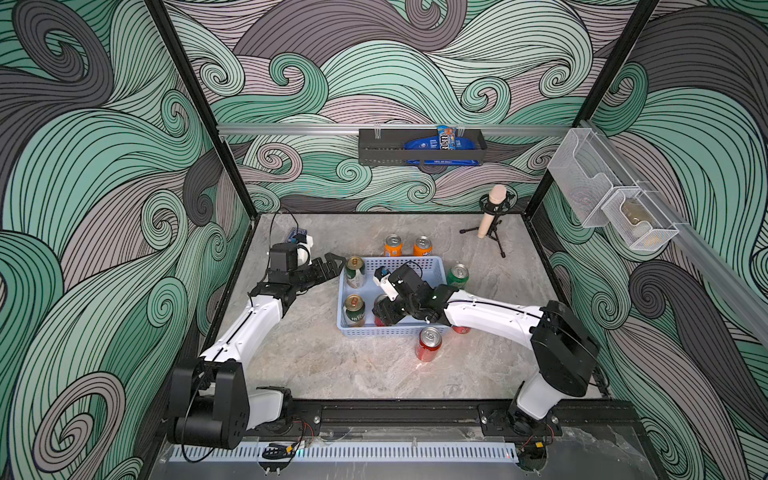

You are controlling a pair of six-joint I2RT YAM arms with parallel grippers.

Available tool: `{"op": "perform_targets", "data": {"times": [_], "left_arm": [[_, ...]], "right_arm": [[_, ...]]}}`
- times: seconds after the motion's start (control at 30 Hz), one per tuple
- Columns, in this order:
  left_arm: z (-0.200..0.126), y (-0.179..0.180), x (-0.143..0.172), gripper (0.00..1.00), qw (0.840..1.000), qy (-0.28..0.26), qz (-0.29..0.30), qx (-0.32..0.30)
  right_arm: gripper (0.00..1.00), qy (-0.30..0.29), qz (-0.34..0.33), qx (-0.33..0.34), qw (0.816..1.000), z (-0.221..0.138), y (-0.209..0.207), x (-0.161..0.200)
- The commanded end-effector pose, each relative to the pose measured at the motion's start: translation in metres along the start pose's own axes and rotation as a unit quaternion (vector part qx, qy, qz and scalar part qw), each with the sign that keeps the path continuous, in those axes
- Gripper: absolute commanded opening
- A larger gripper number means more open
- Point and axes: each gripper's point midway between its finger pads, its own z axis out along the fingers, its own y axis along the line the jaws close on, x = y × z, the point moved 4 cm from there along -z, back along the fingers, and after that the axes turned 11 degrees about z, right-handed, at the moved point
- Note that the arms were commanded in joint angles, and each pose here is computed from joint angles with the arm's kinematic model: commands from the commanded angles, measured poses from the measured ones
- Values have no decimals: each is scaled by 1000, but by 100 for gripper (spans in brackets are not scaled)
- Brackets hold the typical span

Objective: Take out the drinks from the basket
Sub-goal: Pick up the drink from the basket, then place the drink at the center of the board.

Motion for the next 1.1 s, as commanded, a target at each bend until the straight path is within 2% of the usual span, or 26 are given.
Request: {"op": "perform_targets", "data": {"times": [0.0,0.27,0.47,0.73,1.07], "left_arm": [[-1,3,2,98,1000,6,-1,-2],[-2,0,4,98,1000,6,0,6],[0,2,5,98,1000,7,-1,5],[-2,3,3,98,1000,1,1,-5],[-1,5,5,98,1000,4,0,-12]], "right_arm": [[51,-86,16,-25,996,-38,11,-44],[51,-143,25,-54,988,-86,16,-67],[51,-151,5,-81,985,-109,24,-68],[51,-139,-17,-121,983,-126,34,-50],[50,-112,-40,-138,983,-125,46,-10]]}}
